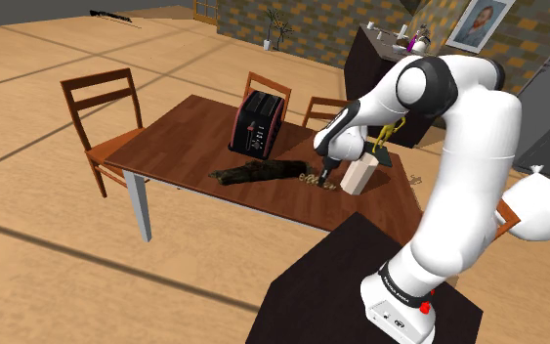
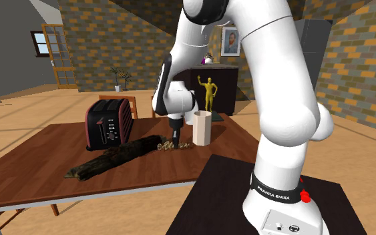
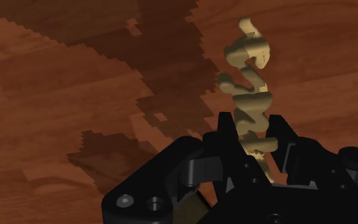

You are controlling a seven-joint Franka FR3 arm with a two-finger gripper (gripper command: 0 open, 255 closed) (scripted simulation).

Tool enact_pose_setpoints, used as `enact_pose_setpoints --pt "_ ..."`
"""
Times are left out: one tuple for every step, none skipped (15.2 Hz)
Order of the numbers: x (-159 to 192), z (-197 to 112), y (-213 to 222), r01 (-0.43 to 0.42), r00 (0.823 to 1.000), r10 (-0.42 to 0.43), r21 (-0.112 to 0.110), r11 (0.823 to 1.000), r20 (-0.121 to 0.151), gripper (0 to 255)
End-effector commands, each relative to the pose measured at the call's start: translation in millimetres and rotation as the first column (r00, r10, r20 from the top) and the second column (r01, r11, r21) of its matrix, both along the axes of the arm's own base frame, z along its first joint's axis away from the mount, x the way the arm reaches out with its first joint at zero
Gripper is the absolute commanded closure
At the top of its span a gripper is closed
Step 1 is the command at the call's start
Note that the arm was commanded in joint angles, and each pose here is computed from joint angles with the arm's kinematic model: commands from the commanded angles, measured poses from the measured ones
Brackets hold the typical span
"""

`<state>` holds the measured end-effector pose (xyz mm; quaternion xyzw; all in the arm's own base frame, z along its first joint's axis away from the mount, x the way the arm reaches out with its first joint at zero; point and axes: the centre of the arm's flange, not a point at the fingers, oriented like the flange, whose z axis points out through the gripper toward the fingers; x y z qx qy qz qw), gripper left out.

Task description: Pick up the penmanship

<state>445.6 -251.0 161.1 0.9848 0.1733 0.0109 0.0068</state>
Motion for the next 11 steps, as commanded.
enact_pose_setpoints --pt "0 10 0 0.000 1.000 0.000 0.000 1.000 0.000 255" --pt "0 16 0 0.000 1.000 0.000 0.000 1.000 0.000 255" --pt "0 21 0 0.000 1.000 0.000 0.000 1.000 0.000 255" --pt "0 26 0 0.000 1.000 0.000 0.000 1.000 0.000 255" --pt "0 31 0 0.000 1.000 0.000 0.000 1.000 0.000 255" --pt "0 37 0 0.000 1.000 0.000 0.000 1.000 0.000 255" --pt "0 42 0 0.000 1.000 0.000 0.000 1.000 0.000 255" --pt "0 47 0 0.000 1.000 0.000 0.000 1.000 0.000 255" --pt "0 53 0 0.000 1.000 0.000 0.000 1.000 0.000 255" --pt "0 53 0 0.000 1.000 0.000 0.000 1.000 0.000 255" --pt "0 53 0 0.000 1.000 0.000 0.000 1.000 0.000 255"
